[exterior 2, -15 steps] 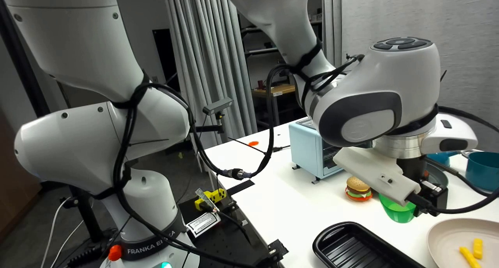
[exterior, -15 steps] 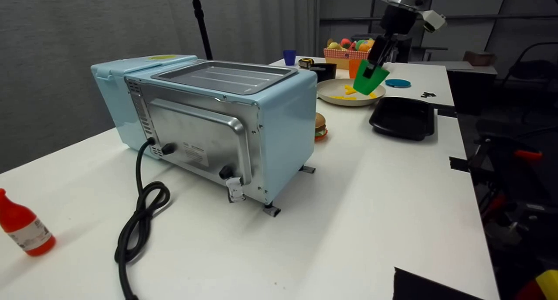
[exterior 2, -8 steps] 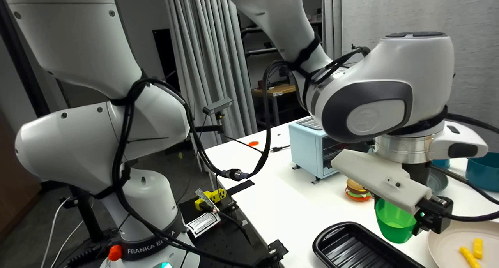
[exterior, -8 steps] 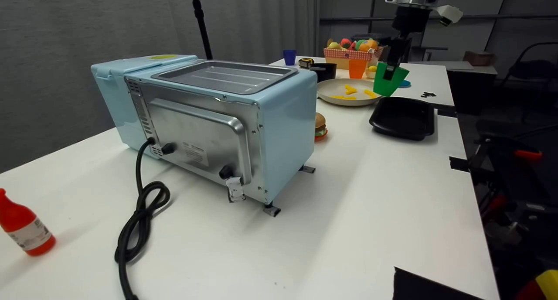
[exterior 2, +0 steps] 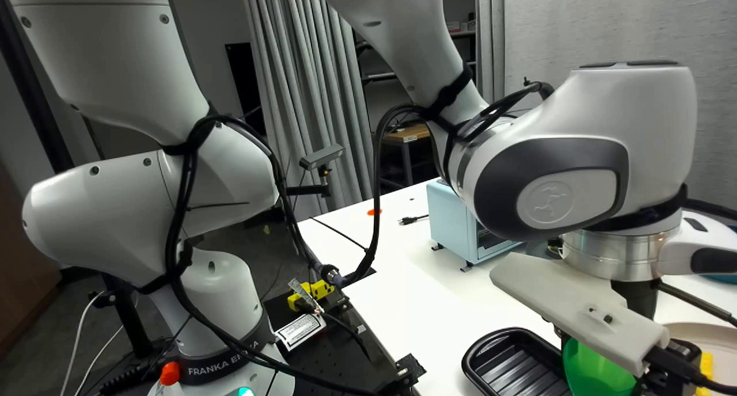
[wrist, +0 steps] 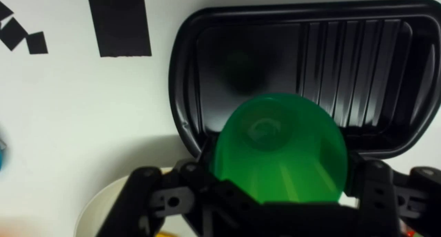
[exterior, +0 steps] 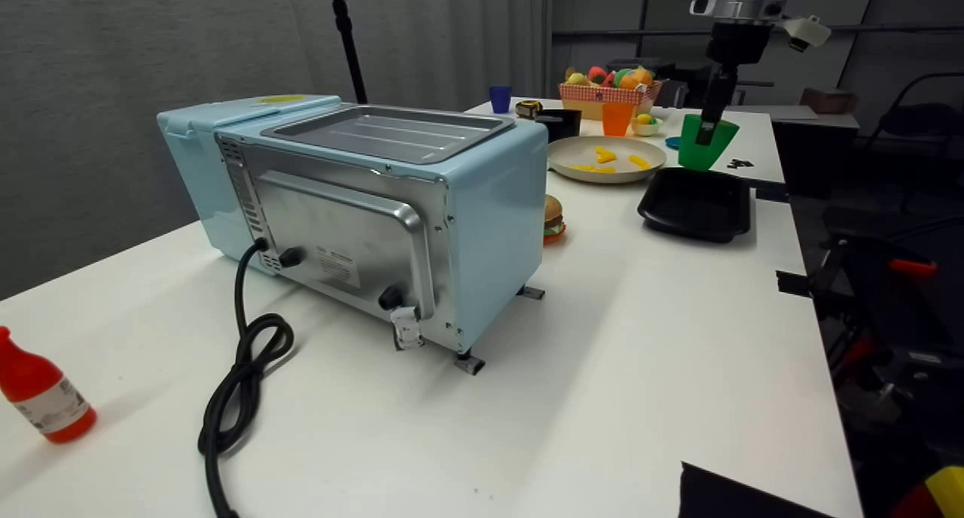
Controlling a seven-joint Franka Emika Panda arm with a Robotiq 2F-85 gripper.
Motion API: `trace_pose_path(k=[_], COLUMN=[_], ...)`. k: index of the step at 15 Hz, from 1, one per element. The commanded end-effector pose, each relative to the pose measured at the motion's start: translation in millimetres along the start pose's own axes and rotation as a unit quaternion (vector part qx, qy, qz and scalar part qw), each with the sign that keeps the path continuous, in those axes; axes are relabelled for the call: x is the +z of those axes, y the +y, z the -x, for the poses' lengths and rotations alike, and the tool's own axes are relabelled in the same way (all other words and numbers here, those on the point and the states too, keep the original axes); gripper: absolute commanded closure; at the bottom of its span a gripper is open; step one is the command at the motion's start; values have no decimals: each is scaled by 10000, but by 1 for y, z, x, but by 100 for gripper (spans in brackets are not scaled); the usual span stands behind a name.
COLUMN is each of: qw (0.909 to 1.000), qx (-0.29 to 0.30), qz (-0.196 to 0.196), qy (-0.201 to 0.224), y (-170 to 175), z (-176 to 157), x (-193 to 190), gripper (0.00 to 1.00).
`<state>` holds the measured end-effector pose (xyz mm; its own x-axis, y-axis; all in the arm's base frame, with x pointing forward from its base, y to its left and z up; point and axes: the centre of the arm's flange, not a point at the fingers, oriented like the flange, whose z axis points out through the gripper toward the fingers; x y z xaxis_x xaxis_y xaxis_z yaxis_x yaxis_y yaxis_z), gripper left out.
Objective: Pour the contents of the green cup onto the plate
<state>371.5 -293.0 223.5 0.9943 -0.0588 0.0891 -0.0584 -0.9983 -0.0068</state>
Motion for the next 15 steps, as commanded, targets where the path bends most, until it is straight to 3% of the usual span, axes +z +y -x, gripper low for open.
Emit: trace_pose_path(k=[1,9,10,11,15], qw=[9999,9991,9990,9990,9990], qx=[-48,-127,-151,-177,-238], qz=[151,397,415,409,375], qy=[-51,-2,-10,-23,-79], y=[10,18,17,17,13], z=[15,15,14,14,12], x=[13,39,41,42,46], gripper=[47,47,20,4,0])
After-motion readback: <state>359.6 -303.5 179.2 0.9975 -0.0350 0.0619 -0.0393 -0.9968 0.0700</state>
